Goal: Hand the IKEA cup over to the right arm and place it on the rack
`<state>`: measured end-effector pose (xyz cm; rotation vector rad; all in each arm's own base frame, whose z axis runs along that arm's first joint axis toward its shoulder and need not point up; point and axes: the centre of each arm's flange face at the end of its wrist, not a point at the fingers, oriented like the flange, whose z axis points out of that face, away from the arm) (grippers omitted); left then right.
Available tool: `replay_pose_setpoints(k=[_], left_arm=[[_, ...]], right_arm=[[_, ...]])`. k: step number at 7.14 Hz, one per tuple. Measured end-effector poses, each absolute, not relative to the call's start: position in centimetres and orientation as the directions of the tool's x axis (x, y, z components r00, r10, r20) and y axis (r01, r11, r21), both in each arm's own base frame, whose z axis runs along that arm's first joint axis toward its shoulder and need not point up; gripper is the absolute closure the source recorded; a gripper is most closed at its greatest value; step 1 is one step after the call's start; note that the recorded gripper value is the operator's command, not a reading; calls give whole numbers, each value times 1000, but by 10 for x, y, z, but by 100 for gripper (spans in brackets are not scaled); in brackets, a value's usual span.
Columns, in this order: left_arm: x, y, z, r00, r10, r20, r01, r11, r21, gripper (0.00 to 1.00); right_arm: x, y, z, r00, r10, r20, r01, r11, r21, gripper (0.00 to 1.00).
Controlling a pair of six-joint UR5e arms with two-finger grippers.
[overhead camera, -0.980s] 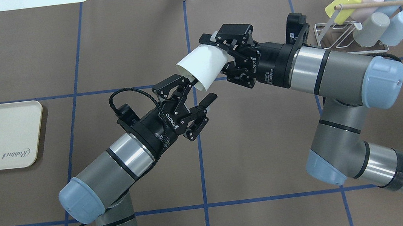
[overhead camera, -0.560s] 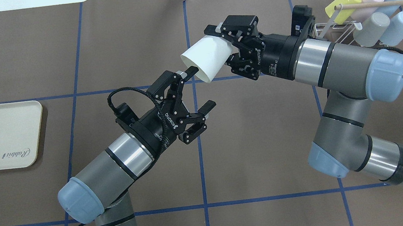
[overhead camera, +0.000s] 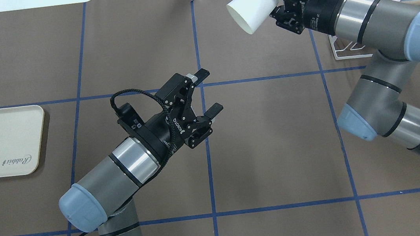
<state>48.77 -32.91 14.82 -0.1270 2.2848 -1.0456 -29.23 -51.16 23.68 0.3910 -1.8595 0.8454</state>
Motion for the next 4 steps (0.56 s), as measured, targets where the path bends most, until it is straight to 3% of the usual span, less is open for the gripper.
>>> replay_pose_setpoints(k=[4], left_arm=[[490,-368,150,-636,-248,-731,387,716,-581,0]], right_arm=[[-226,-568,278,-88,35,995,-819,566,-92,100]])
